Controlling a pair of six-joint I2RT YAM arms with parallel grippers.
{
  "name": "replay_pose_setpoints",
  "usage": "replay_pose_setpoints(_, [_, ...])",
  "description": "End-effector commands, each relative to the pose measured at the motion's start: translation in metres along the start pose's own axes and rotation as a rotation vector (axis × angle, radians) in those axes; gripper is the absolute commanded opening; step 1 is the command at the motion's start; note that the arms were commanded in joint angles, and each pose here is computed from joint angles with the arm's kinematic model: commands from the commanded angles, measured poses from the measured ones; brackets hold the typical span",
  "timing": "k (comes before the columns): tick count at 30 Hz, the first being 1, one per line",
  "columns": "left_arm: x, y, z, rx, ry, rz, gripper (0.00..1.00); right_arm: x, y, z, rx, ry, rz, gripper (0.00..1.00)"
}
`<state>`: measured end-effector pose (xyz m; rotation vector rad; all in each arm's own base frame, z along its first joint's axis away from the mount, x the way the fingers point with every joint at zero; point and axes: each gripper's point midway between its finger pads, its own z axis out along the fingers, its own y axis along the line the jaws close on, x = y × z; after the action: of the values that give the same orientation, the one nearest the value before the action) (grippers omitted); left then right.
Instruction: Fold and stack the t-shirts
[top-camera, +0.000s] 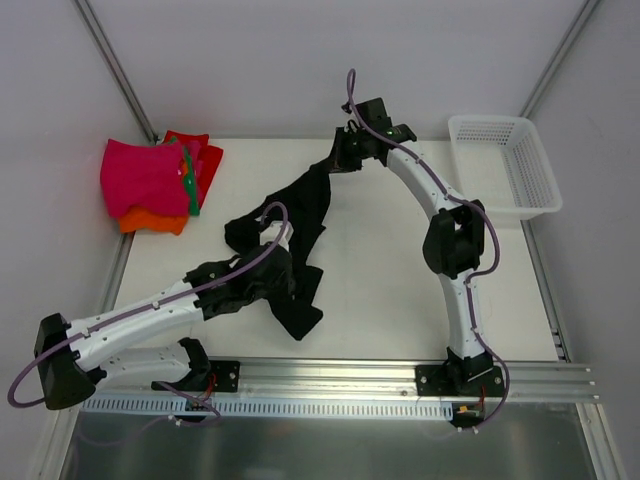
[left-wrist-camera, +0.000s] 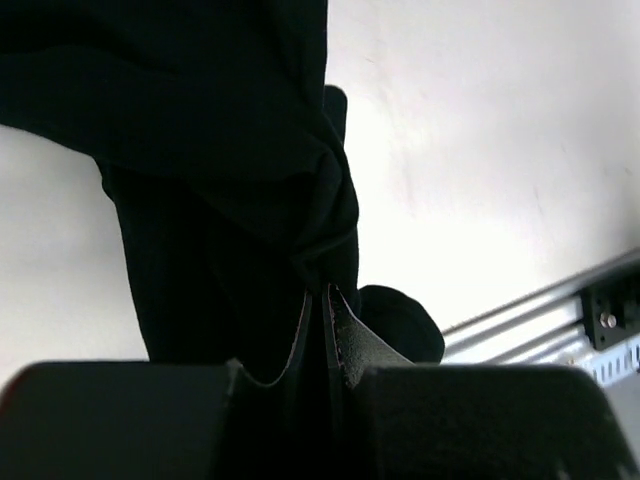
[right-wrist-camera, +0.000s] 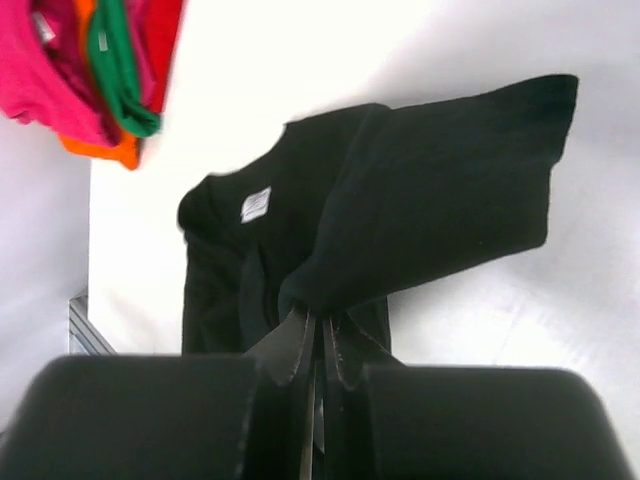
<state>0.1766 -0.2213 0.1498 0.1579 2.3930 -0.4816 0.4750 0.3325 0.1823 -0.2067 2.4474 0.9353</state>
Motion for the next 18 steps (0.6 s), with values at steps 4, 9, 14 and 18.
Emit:
replay_pose_setpoints(4, [0.023,-0.078,-0.013,0.201,0.003,-0.018,0.00,-0.013,-0.004,-0.013,-0.006,-0.006,-0.014,0.01])
replay_pose_setpoints(9, [0.056,-0.133,-0.010,0.273,0.066,0.076,0.00,-0.021,0.000,-0.018,-0.028,-0.017,-0.039,0.01])
replay_pose_setpoints(14, [0.085,-0.147,0.007,0.232,0.108,0.107,0.45,-0.016,-0.002,-0.023,-0.057,0.017,-0.058,0.01])
replay_pose_setpoints(18, [0.077,-0.164,0.000,0.240,0.032,0.167,0.99,-0.011,-0.005,-0.028,-0.051,0.034,-0.095,0.01])
